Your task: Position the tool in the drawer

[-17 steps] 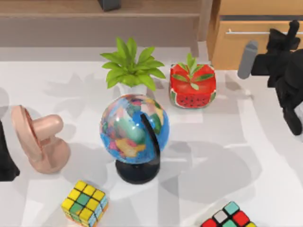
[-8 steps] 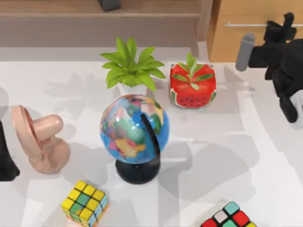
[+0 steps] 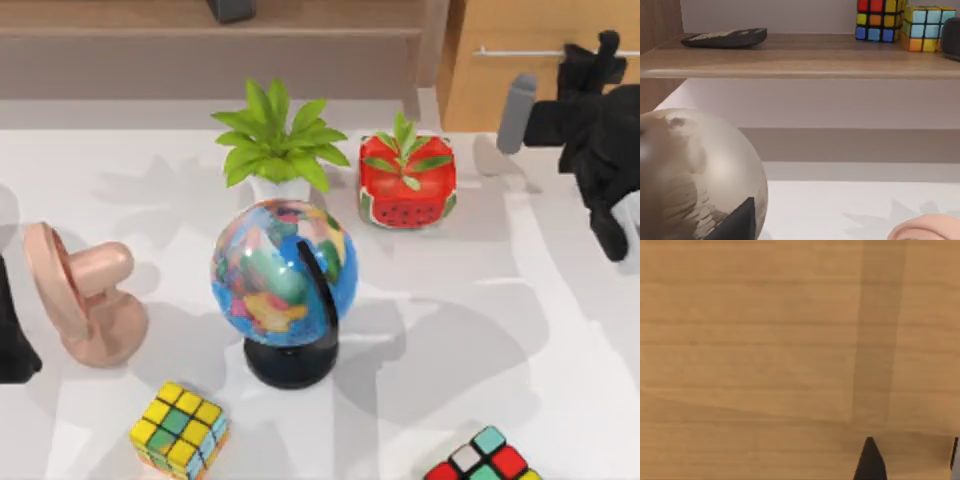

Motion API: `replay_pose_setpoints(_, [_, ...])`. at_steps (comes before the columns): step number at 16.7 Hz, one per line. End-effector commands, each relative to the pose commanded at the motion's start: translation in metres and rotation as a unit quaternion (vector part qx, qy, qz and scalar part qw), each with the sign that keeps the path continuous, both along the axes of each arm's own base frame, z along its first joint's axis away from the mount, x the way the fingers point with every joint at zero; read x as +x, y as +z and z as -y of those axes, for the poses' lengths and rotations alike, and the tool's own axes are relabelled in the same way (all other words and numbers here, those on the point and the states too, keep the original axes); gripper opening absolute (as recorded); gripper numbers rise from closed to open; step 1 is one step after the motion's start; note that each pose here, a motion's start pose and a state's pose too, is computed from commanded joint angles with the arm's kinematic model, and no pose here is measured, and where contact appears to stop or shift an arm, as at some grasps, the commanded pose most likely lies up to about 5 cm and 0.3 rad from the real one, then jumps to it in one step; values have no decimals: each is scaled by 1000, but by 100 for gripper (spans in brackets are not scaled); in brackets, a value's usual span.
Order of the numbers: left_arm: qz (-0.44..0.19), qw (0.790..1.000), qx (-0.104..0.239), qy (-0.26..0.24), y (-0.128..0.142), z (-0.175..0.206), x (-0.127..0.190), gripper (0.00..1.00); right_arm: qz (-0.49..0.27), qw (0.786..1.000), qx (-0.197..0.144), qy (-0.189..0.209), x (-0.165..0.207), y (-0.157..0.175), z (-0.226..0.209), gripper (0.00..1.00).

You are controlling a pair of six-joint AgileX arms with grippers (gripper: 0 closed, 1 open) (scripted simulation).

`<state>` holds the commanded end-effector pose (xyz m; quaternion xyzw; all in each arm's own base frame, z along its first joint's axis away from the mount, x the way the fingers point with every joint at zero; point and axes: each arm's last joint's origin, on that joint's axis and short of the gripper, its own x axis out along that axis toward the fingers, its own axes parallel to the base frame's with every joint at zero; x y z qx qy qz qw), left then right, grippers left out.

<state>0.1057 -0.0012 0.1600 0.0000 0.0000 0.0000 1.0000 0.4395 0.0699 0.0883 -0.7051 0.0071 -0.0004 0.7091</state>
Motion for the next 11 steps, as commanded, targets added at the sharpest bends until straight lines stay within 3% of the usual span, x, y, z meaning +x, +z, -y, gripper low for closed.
replay_pose_setpoints(5, [0, 1000, 0, 0, 0, 0, 0, 100, 0, 1000, 0, 0, 0, 0, 0, 98])
replay_pose_setpoints(11, [0, 1000, 0, 0, 0, 0, 0, 100, 0, 1000, 0, 0, 0, 0, 0, 100])
